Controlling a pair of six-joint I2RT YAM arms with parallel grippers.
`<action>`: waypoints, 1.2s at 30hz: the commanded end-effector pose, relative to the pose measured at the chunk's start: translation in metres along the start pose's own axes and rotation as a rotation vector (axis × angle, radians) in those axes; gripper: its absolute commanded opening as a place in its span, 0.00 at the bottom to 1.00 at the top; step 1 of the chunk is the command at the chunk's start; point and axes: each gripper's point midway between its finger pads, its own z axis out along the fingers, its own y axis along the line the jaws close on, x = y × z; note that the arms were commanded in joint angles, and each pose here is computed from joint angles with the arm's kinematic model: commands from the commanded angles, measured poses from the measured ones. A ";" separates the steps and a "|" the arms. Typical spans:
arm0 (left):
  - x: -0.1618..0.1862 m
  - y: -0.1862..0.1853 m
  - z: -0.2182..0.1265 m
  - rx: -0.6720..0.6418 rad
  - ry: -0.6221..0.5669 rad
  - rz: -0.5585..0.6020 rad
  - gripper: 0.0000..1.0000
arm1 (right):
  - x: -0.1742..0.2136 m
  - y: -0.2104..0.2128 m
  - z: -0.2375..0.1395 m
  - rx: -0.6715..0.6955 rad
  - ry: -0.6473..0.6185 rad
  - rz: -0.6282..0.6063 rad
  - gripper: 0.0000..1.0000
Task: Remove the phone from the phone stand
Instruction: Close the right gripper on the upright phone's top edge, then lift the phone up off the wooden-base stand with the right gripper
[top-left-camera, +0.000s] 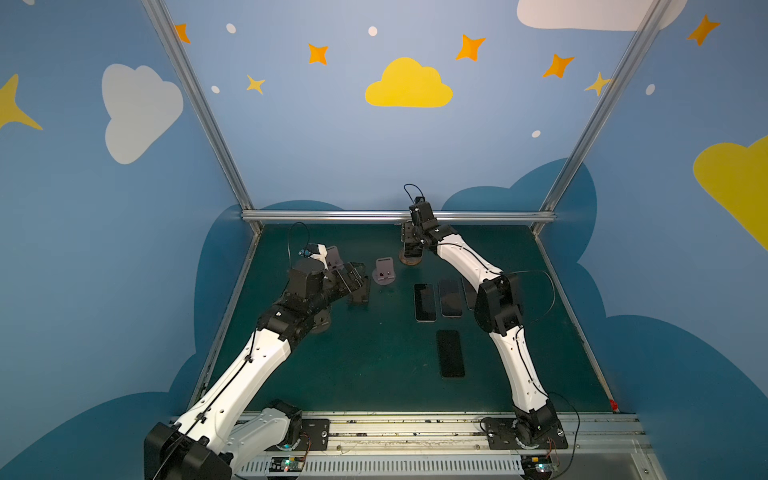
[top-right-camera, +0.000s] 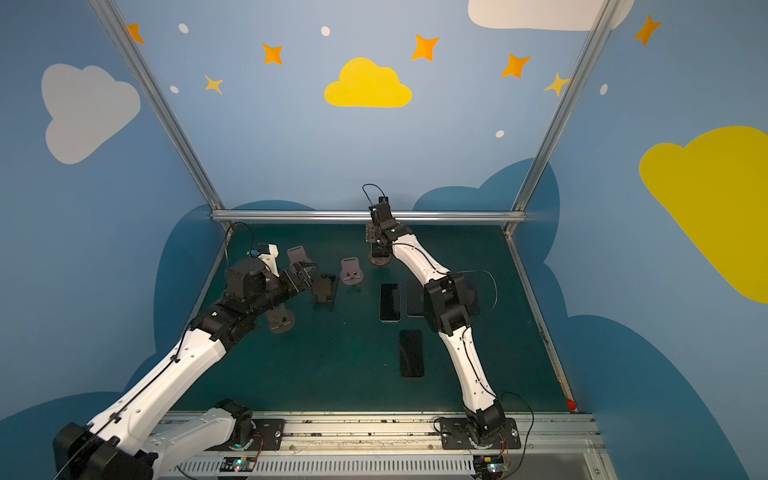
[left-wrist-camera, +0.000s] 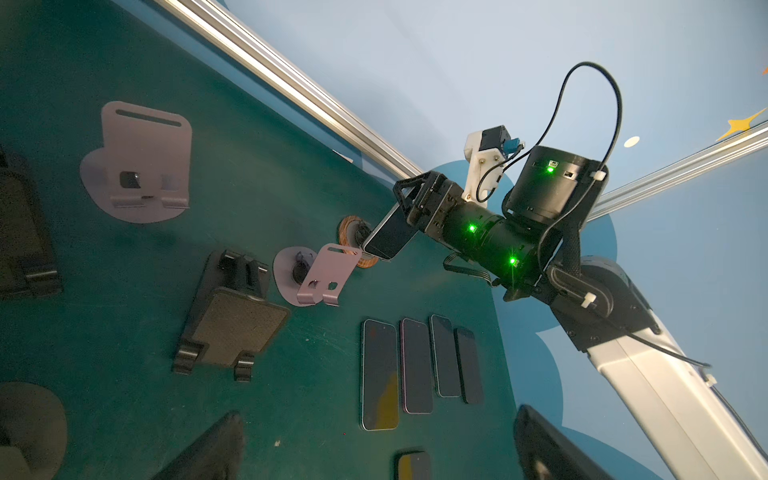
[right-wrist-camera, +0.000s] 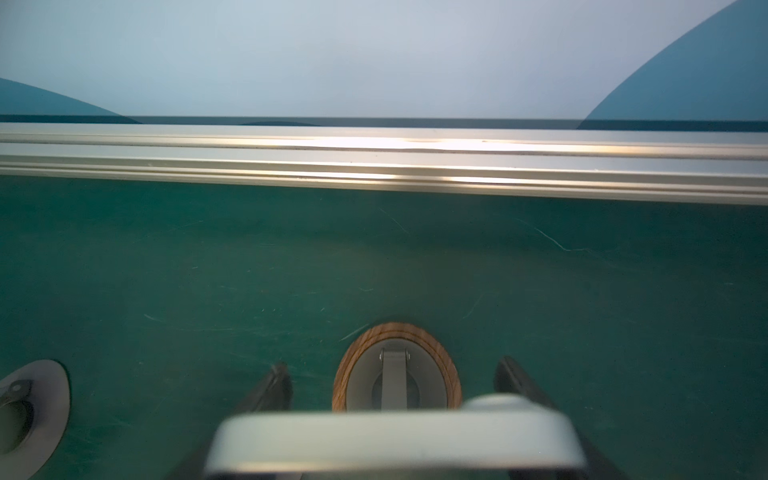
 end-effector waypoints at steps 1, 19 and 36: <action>-0.001 -0.001 0.001 0.009 -0.004 -0.007 1.00 | -0.017 0.009 -0.015 -0.028 -0.051 0.002 0.70; -0.001 0.000 0.002 0.013 -0.005 -0.010 1.00 | -0.058 0.015 -0.077 -0.052 -0.158 -0.032 0.67; 0.004 -0.003 0.004 0.029 0.015 -0.017 1.00 | -0.041 -0.025 -0.158 0.020 -0.186 -0.086 0.64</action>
